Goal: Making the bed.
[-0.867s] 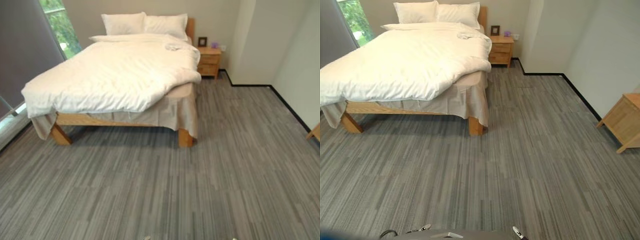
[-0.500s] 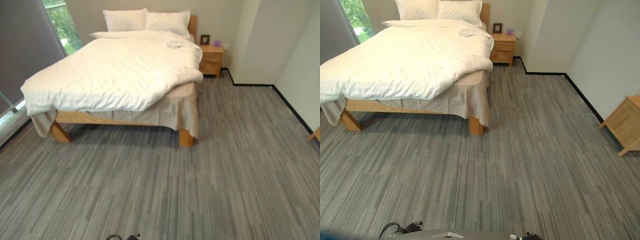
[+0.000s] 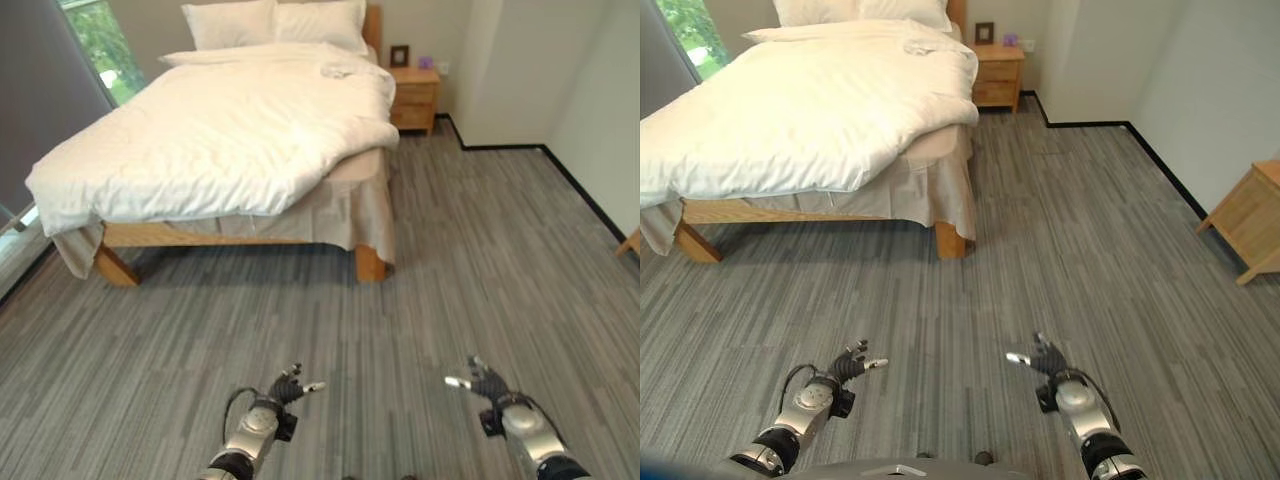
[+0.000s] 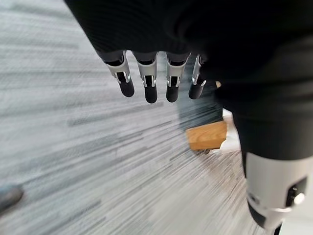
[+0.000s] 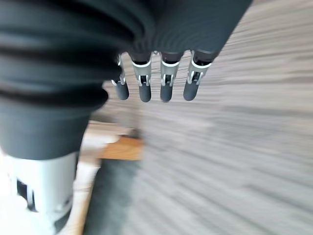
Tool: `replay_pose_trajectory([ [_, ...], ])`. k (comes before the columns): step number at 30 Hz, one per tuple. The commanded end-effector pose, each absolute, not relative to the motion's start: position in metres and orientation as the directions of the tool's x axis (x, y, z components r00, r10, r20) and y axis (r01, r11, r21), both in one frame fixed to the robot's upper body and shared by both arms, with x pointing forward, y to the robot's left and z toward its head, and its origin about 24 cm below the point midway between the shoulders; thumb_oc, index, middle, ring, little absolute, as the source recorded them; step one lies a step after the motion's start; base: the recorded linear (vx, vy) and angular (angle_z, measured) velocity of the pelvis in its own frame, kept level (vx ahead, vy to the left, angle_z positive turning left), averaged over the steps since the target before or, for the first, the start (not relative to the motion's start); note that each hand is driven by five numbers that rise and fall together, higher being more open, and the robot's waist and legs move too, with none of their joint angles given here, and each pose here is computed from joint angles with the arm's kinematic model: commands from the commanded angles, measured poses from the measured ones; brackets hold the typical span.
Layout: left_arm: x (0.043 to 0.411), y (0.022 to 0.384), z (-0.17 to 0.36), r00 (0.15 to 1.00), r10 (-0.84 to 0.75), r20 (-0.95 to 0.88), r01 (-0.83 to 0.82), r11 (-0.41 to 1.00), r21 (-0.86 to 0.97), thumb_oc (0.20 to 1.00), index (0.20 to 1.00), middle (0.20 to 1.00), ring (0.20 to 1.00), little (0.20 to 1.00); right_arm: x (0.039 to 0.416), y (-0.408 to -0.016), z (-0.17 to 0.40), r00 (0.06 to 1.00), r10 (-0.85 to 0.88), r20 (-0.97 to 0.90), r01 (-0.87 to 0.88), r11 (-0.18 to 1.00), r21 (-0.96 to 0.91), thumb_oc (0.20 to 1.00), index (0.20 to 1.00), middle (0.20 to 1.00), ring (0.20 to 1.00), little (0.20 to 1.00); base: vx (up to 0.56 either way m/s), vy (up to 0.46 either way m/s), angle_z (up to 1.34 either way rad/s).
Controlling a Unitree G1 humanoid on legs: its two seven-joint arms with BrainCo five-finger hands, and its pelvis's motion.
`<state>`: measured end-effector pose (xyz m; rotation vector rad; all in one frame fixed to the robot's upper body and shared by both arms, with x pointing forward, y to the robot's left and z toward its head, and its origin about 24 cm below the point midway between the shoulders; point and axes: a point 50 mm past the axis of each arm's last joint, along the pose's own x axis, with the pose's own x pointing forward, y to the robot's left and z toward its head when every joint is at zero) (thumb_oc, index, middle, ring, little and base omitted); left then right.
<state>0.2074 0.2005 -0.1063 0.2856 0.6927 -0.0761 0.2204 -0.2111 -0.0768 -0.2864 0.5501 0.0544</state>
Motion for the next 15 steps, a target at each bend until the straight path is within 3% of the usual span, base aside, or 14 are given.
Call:
replay_pose_trajectory([
  [1, 0.217, 0.214, -0.096, 0.807, 0.079, -0.585, 0.078, 0.968, 0.238, 1.000, 1.000, 1.000, 1.000, 1.000, 0.214, -0.212, -0.085, 0.836, -0.039, -0.547, -0.114, 0.963, -0.243, 1.000, 1.000, 1.000, 1.000, 1.000, 0.00, 0.098, -0.03],
  [5, 0.216, 0.215, -0.090, 0.828, 0.061, -0.558, 0.096, 0.964, 0.247, 1.000, 1.000, 1.000, 1.000, 1.000, 0.225, -0.200, -0.073, 0.867, 0.034, -0.497, -0.205, 0.934, -0.293, 1.000, 1.000, 1.000, 1.000, 1.000, -0.04, 0.162, -0.04],
  [8, 0.209, 0.219, -0.092, 0.819, 0.087, -0.567, 0.019, 0.984, 0.179, 1.000, 1.000, 1.000, 1.000, 1.000, 0.225, -0.189, -0.075, 0.862, 0.062, -0.504, -0.228, 0.934, -0.276, 1.000, 1.000, 1.000, 1.000, 1.000, 0.06, 0.180, -0.34],
  [15, 0.225, 0.213, -0.081, 0.853, 0.108, -0.511, -0.058, 0.992, 0.114, 1.000, 1.000, 1.000, 1.000, 1.000, 0.219, -0.203, -0.072, 0.872, -0.001, -0.490, -0.153, 0.949, -0.275, 1.000, 1.000, 1.000, 1.000, 1.000, 0.34, -0.072, 0.15],
])
